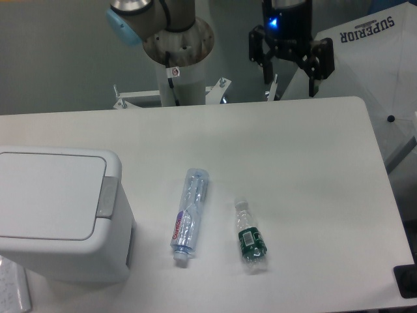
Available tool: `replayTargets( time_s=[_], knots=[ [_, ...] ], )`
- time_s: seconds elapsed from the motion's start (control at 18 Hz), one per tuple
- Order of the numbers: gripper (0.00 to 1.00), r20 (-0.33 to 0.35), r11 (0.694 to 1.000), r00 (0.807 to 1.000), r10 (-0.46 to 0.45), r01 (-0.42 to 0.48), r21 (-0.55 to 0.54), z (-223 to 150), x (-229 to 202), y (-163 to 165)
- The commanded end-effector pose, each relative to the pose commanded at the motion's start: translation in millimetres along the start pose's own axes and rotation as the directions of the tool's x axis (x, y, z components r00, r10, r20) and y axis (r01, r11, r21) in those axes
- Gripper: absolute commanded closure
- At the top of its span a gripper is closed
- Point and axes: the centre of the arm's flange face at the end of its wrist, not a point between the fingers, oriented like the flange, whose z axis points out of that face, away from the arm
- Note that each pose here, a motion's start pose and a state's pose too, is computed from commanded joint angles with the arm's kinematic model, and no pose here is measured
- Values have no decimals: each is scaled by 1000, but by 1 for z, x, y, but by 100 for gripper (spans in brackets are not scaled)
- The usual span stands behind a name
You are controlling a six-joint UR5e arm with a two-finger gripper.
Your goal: Open the trash can
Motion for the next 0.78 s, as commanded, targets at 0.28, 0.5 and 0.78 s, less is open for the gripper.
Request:
replayTargets(
  time_s=[0.28,0.5,0.78],
  knots=[
    [0,-10,972,974,-227,227,66,10,-2,-32],
    [0,7,873,884,-467,459,165,17,0,-72],
    [0,-39,785,807,-589,583,211,22,13,-118]
  ],
)
